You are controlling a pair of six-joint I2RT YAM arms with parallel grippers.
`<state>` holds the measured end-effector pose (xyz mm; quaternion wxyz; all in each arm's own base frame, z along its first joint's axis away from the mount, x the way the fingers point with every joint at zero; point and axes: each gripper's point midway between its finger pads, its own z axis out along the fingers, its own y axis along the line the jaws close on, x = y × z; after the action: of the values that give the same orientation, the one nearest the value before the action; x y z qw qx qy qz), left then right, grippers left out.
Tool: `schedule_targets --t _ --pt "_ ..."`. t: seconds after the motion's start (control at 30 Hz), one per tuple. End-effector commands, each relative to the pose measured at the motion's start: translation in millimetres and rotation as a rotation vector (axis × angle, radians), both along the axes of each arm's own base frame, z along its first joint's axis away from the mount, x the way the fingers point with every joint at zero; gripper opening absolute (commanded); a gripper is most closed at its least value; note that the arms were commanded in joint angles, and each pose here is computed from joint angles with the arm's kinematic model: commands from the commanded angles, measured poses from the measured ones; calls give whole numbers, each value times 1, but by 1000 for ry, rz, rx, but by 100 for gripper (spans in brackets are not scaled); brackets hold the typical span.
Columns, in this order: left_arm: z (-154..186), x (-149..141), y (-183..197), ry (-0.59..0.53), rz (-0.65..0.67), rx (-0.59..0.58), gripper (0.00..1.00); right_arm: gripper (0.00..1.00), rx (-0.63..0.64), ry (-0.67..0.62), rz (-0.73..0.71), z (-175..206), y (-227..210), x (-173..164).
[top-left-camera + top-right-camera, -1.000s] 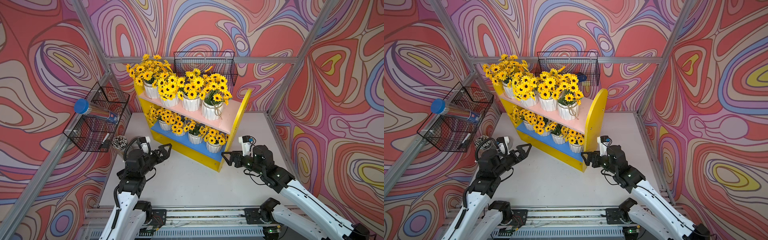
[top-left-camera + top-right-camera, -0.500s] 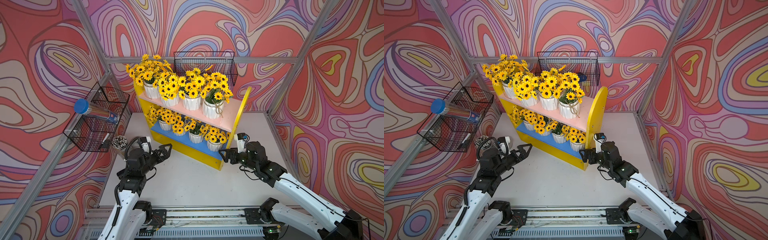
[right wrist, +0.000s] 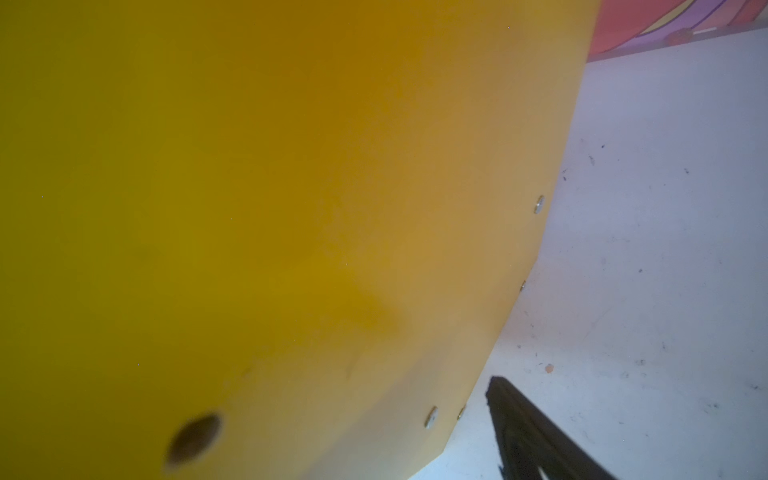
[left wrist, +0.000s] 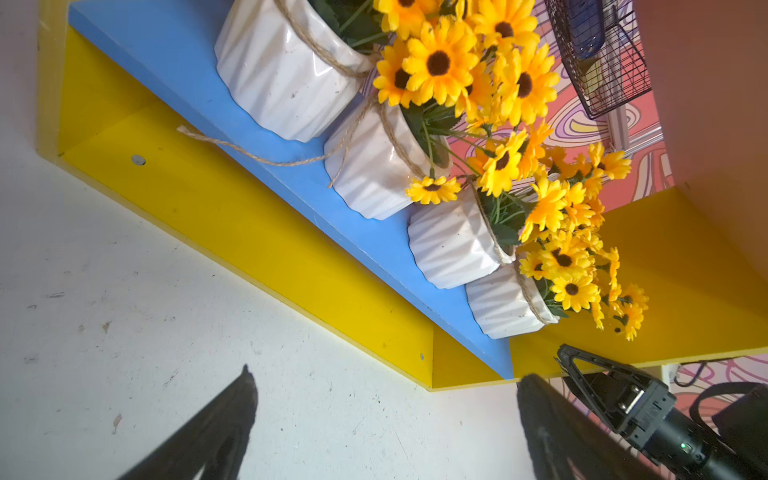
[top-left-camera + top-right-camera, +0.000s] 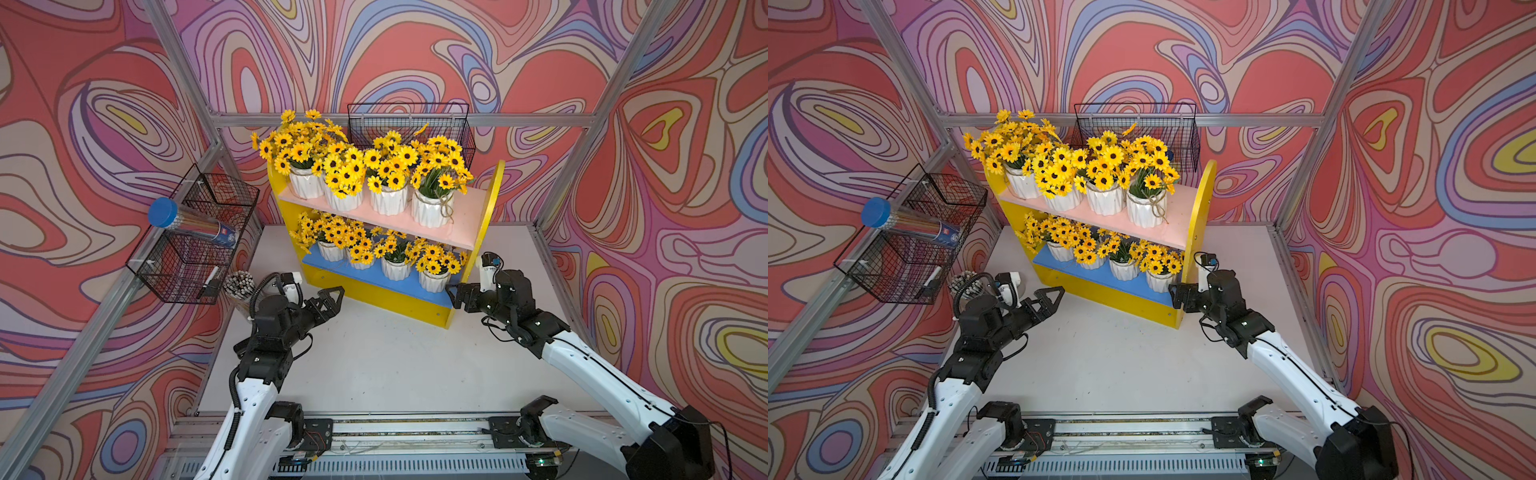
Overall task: Take the sunflower pots off the shelves
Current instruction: Adjust the shelf at the center of the board.
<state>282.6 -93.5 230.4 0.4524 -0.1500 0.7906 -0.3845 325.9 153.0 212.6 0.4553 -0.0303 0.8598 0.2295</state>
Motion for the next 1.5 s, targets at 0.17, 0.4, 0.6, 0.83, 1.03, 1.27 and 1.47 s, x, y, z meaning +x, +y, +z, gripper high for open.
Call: schedule_targets --t 0.17,0.4,0.6,0.83,1.03,1.27,1.47 --pt "20 -4 -3 -23 -31 26 99 89 -25 -45 -166 16 -43 53" --pt "15 -5 -1 -6 -20 28 99 90 25 -50 -236 22 -73 86" --pt "11 -5 -1 16 -23 48 99 89 13 -41 -217 22 -72 110" --pt "9 3 -1 27 -22 55 99 89 8 -55 -208 29 -77 141" --pt "13 8 1 25 -15 75 99 89 -1 -39 -190 20 -76 155" --pt "14 10 7 30 8 118 99 90 -16 -24 -188 15 -81 164" --pt "14 6 11 45 18 150 100 91 -27 -3 -207 9 -85 150"
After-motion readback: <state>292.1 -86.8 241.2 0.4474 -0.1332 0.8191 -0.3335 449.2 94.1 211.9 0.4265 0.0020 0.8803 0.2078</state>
